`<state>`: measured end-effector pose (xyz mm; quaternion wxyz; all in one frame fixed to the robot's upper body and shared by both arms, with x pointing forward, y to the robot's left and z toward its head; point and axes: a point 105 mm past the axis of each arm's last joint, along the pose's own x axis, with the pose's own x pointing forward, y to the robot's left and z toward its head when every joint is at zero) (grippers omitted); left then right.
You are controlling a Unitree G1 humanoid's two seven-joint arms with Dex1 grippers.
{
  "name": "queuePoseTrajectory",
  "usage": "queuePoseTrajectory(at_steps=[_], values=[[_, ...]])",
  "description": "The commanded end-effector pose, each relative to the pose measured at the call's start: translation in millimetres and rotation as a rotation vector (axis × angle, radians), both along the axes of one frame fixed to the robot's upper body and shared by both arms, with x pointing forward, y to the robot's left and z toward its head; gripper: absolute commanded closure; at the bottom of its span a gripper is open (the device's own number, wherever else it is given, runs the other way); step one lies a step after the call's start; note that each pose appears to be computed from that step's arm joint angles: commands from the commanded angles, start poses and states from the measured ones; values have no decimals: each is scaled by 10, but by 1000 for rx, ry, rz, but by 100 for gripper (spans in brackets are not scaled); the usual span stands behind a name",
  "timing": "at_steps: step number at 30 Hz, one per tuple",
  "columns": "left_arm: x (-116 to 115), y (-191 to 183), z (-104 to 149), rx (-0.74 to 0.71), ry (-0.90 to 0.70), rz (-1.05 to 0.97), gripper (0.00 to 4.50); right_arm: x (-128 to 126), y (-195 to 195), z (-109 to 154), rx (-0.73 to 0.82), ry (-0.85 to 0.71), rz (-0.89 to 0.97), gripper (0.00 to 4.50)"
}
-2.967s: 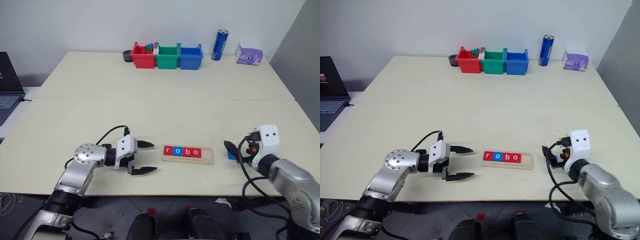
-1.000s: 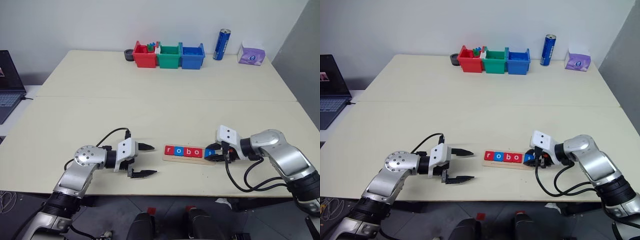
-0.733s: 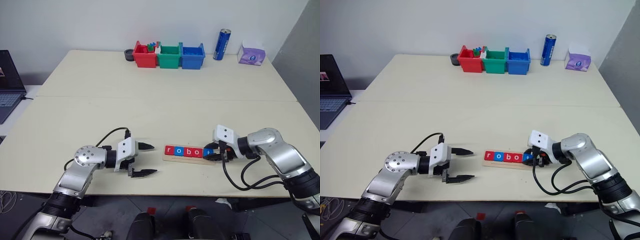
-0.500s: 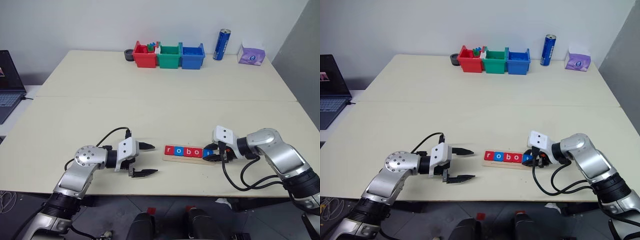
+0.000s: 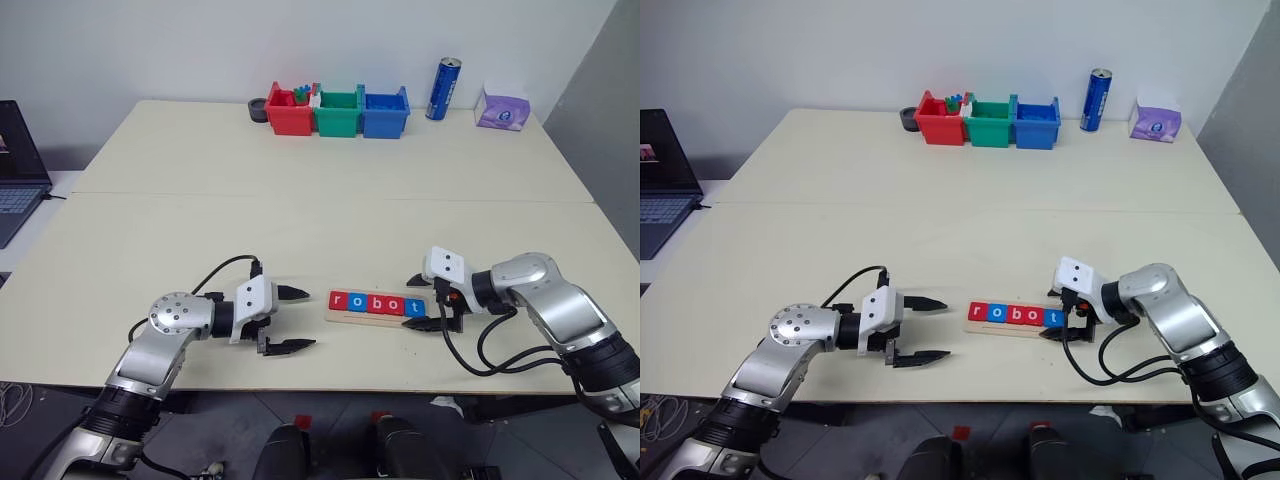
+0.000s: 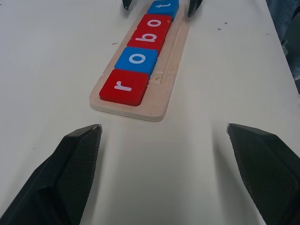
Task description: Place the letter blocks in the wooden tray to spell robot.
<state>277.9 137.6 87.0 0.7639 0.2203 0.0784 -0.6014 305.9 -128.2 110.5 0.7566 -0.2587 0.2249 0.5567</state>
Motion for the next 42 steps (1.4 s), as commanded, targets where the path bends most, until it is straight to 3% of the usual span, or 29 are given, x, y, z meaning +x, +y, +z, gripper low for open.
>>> queuePoseTrajectory(at_steps=[1, 11, 19, 22, 26, 32, 42], values=[[1, 18, 110, -12, -39, 3, 0, -2, 1, 262, 47, -75, -6, 4], [-13, -26, 113, -19, -35, -6, 0, -20, -226, 86, -43, -129, -74, 4], [23, -5, 105, -17, -35, 1, 0, -185, -244, 206, 92, -98, -158, 4], [0, 3, 80, -17, -31, 1, 0, -319, -219, 203, 124, -66, -166, 92], [-19, 8, 54, -18, -27, -2, 0, -493, -96, 101, 136, -25, -144, 242], [-18, 14, 32, -14, -27, -8, 0, -462, -48, -23, 104, -38, -171, 449], [5, 26, 29, -15, -38, -4, 0, -307, -98, -89, 62, -59, -194, 449]])
